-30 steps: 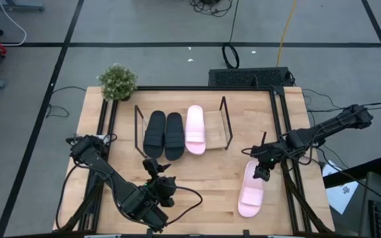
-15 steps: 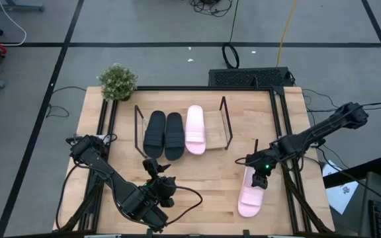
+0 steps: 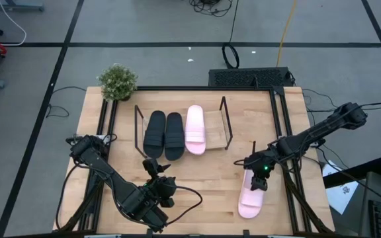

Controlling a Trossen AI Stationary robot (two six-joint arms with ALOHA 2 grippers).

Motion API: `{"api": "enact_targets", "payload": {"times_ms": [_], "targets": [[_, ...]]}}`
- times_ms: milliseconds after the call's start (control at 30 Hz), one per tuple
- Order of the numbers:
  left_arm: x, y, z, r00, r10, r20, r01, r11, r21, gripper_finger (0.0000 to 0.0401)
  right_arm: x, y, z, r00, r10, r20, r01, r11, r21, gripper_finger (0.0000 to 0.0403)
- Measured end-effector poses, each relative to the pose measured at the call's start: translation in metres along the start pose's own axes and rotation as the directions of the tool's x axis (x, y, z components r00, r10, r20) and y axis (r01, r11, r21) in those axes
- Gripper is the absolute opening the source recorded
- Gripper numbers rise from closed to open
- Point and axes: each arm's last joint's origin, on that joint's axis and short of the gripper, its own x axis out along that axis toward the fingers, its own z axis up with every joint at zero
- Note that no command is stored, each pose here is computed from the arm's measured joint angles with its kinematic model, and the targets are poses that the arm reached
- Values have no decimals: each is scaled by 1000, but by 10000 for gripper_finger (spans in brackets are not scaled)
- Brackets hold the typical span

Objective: Pick and place slides into the shelf
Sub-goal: Put the pink pair of slide on the shelf

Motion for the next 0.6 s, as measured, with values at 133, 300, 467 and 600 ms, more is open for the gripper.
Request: {"api": "enact_targets", "payload": {"times_ms": [133, 300, 467, 600], "targets": [[0, 0, 0, 1000, 0, 0, 0, 1000, 0, 255, 0, 0, -1, 1000, 13, -18, -13, 1000, -4, 169], [0, 0, 0, 1000, 0, 0, 0, 1000, 0, 255, 0, 1, 0, 1000, 16, -17, -16, 1000, -5, 169], [0, 0, 0, 1000, 0, 0, 0, 1000, -2, 255, 2, -2, -1, 1000, 18, -13, -18, 1000, -9, 169], [0, 0, 0, 1000, 0, 0, 0, 1000, -2, 255, 8, -8, -3, 998, 60, 8, -60, 998, -24, 169]]}}
